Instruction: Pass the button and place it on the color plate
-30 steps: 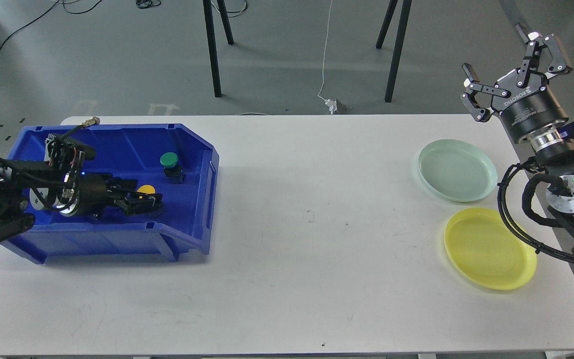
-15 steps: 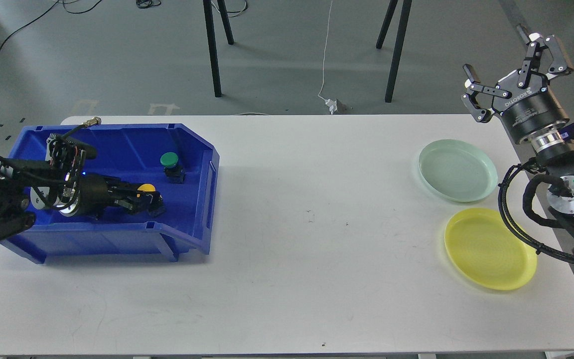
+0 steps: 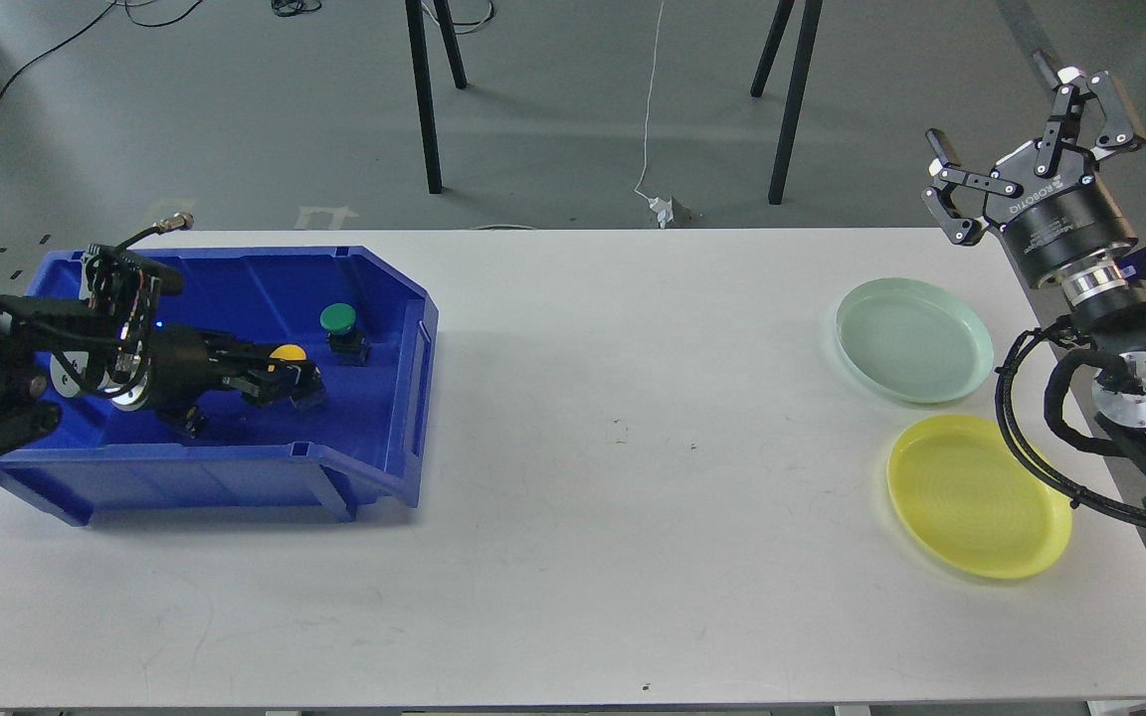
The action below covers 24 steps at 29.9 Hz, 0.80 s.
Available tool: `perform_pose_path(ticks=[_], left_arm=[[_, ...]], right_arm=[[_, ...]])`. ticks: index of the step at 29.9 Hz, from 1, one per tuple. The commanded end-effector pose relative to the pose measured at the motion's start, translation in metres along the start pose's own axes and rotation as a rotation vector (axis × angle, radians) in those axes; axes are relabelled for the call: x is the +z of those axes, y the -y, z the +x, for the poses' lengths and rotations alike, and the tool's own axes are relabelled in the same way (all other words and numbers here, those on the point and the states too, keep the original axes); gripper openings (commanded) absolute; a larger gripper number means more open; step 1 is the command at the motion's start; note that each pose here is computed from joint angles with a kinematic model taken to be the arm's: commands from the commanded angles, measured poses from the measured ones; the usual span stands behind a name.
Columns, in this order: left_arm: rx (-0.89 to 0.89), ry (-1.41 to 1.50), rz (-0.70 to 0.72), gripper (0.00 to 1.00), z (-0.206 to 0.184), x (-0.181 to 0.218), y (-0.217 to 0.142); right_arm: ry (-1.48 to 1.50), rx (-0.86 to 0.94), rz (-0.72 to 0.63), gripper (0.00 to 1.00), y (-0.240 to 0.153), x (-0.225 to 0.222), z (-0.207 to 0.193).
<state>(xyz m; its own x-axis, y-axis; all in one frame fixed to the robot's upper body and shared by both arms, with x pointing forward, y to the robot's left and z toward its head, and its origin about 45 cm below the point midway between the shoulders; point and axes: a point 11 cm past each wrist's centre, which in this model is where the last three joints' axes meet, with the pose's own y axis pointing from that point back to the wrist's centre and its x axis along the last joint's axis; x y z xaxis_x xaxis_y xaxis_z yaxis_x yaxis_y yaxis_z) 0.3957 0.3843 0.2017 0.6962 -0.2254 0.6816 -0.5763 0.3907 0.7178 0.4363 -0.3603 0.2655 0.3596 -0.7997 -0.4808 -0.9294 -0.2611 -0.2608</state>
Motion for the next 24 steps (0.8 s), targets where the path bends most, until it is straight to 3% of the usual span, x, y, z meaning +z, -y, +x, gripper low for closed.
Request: perform_pose_path(ticks=[1,5,9,13,18,24], left_arm=[[0.079,-0.046,-0.043,0.14,0.048,0.01,-0.038],[0.165,-0.103,-0.196,0.14,0.1,0.052,-0.077],[0.202,-0.24,-0.412,0.14,0.118,0.102,-0.082],[0.16,-0.421,-0.714,0.14,0.122,0.183,-0.054],[0.143,-0.586,-0.951,0.15,0.113,0.265,-0.005],[0.214,-0.809,-1.069,0.15,0.102,0.285,0.024]], right_arm=[[0.0,-0.004,0.021,0.99,0.005,-0.007,-0.002],[-0.002,-0.016,0.028,0.99,0.009,-0.01,-0.006],[-0.001,-0.064,0.036,0.99,0.013,-0.02,-0.019],[-0.027,-0.177,0.005,0.99,0.004,-0.039,-0.048],[-0.063,-0.283,-0.077,0.99,-0.018,-0.034,-0.075],[-0.151,-0.341,-0.128,0.99,-0.036,-0.034,-0.082]])
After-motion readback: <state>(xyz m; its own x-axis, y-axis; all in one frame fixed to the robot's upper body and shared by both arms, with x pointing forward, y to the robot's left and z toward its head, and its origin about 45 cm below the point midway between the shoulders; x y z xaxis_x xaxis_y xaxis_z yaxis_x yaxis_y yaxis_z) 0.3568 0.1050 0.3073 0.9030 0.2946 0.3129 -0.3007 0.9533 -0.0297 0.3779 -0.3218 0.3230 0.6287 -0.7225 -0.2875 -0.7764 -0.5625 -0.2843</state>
